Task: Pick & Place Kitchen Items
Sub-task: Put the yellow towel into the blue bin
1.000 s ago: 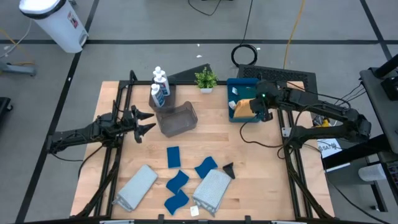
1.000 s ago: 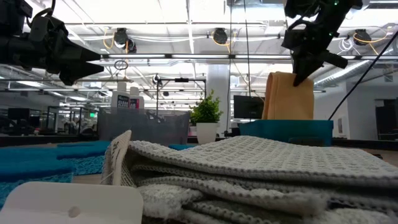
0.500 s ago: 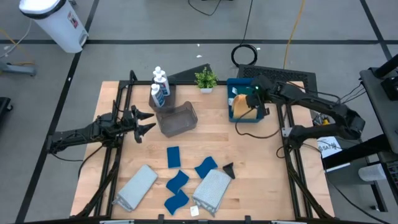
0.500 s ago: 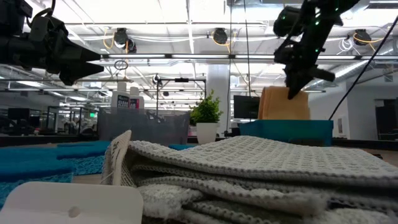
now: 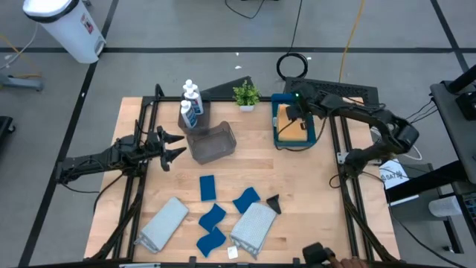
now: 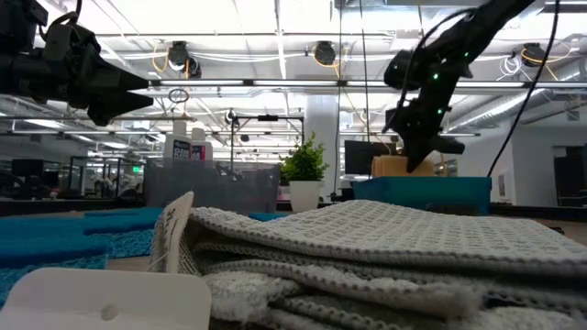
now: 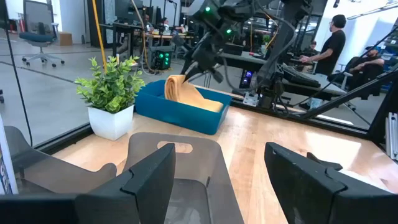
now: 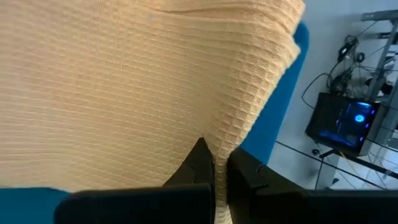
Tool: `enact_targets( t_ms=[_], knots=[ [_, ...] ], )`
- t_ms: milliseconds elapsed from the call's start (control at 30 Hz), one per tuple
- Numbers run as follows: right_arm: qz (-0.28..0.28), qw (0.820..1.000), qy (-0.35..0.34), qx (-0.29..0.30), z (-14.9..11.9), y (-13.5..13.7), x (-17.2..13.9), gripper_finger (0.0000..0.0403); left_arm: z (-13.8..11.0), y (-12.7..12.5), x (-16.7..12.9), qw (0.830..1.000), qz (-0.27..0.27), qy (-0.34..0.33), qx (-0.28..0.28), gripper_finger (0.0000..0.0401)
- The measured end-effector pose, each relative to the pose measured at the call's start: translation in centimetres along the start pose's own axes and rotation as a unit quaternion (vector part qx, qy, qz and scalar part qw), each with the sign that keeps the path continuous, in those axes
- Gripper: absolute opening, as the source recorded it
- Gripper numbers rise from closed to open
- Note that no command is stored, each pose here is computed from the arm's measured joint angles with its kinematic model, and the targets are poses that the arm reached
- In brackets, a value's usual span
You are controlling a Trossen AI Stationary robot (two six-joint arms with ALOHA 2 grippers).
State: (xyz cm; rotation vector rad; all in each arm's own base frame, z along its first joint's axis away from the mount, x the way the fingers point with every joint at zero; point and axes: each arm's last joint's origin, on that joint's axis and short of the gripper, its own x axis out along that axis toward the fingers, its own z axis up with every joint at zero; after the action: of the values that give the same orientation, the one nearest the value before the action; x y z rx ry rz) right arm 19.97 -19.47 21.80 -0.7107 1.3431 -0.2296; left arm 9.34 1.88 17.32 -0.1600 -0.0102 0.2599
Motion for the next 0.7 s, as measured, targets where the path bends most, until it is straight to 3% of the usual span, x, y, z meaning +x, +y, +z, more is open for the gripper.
enact_targets(
  t_ms=[300,700],
  knots=[
    [-0.002,1.0,0.013,0.019,-0.4,-0.5,3.7,0.0003,0.0,0.0,0.0,1.0,0.0,0.0,0.0,0.0251],
    [0.025,0.999,0.026,0.03,-0.2,0.2,6.2,0.0004,0.0,0.0,0.0,1.0,0.0,0.0,0.0,0.0251]
  ],
)
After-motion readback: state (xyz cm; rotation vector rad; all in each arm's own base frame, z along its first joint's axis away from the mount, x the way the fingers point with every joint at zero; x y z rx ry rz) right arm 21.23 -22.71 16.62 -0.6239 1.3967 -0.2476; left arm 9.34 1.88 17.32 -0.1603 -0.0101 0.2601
